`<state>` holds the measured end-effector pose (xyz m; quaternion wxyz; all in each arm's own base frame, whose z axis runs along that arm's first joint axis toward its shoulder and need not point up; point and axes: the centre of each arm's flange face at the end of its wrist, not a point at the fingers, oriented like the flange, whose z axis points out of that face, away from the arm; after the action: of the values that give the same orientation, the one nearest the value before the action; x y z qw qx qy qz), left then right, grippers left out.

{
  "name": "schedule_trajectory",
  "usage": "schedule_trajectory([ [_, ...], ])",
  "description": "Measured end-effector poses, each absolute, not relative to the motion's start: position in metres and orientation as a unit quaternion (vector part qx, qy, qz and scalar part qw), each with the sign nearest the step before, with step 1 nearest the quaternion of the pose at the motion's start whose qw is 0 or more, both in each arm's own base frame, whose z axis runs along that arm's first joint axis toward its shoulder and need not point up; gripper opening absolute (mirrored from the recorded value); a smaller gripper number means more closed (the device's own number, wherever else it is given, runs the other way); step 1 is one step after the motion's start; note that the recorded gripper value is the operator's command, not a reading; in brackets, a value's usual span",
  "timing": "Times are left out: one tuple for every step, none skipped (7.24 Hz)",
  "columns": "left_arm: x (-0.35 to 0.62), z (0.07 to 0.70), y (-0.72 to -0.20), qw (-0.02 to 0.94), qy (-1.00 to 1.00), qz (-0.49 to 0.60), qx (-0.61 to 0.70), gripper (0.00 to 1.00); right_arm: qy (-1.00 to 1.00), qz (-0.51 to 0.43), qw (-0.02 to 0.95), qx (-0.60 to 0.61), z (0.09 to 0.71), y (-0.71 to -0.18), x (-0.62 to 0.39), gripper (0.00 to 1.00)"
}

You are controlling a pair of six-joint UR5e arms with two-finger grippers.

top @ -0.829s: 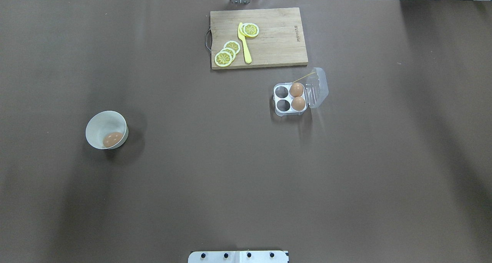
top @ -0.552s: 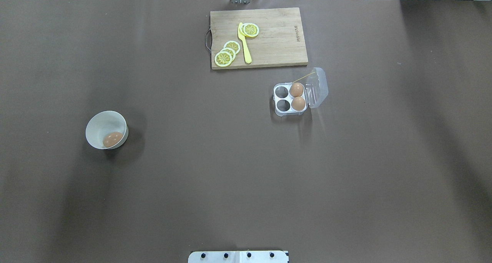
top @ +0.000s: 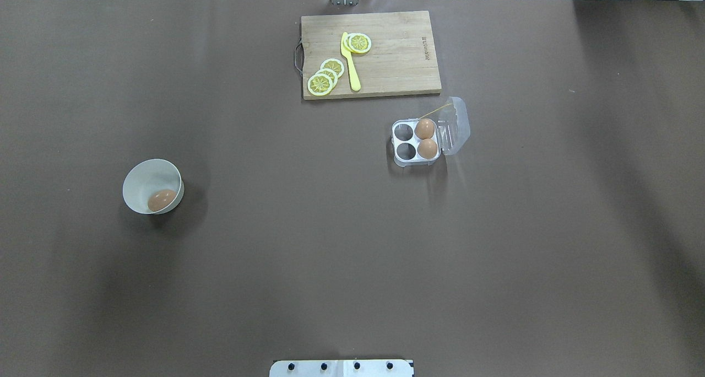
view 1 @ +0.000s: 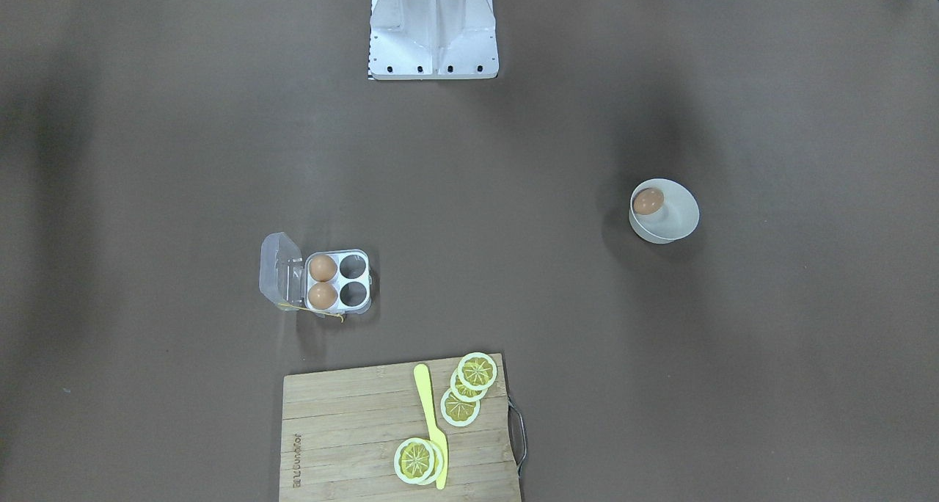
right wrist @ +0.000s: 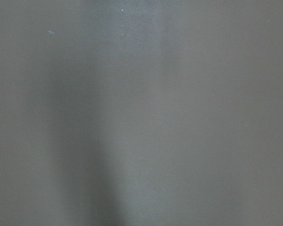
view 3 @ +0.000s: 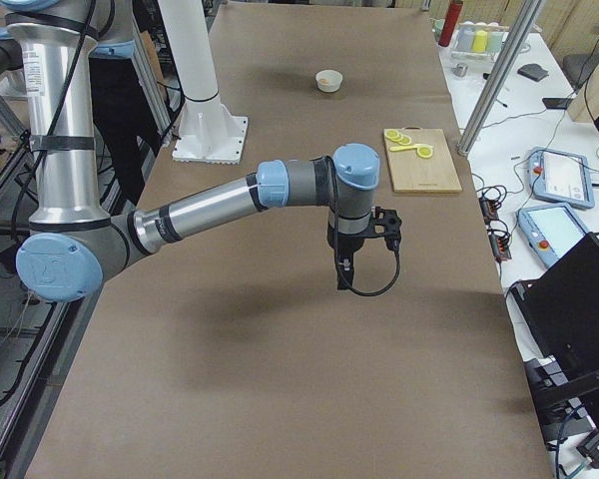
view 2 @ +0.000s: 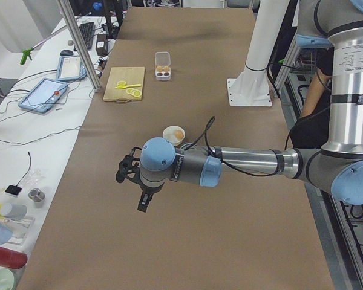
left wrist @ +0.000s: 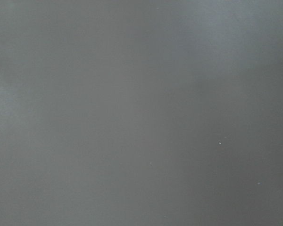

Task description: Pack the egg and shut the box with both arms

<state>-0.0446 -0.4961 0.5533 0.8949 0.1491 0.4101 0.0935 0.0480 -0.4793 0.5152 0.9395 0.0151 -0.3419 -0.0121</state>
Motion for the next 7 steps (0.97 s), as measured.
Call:
schedule_trajectory([
  [-0.006,0.528,-0.507,0.891,0.418,0.107,0.142,0.97,-0.34,-0.011,0.94,0.013,0.517,-0.478,0.048,1.0],
  [0.027,0.504,-0.518,0.886,0.425,0.12,0.14,0.97,-0.336,-0.011,0.942,0.012,0.519,-0.478,0.049,1.0],
  [0.056,0.482,-0.526,0.882,0.429,0.134,0.141,0.97,-0.332,-0.011,0.943,0.012,0.52,-0.478,0.05,1.0],
  [0.086,0.464,-0.529,0.88,0.426,0.156,0.145,0.97,-0.33,-0.01,0.944,0.011,0.521,-0.478,0.05,1.0],
  [0.116,0.448,-0.527,0.877,0.418,0.182,0.152,0.97,-0.329,-0.01,0.944,0.011,0.522,-0.477,0.05,1.0],
  [0.146,0.434,-0.524,0.873,0.411,0.208,0.159,0.97,-0.329,-0.009,0.944,0.01,0.523,-0.477,0.051,1.0],
  [0.178,0.424,-0.519,0.871,0.401,0.234,0.162,0.97,-0.328,-0.009,0.945,0.009,0.523,-0.476,0.051,1.0],
])
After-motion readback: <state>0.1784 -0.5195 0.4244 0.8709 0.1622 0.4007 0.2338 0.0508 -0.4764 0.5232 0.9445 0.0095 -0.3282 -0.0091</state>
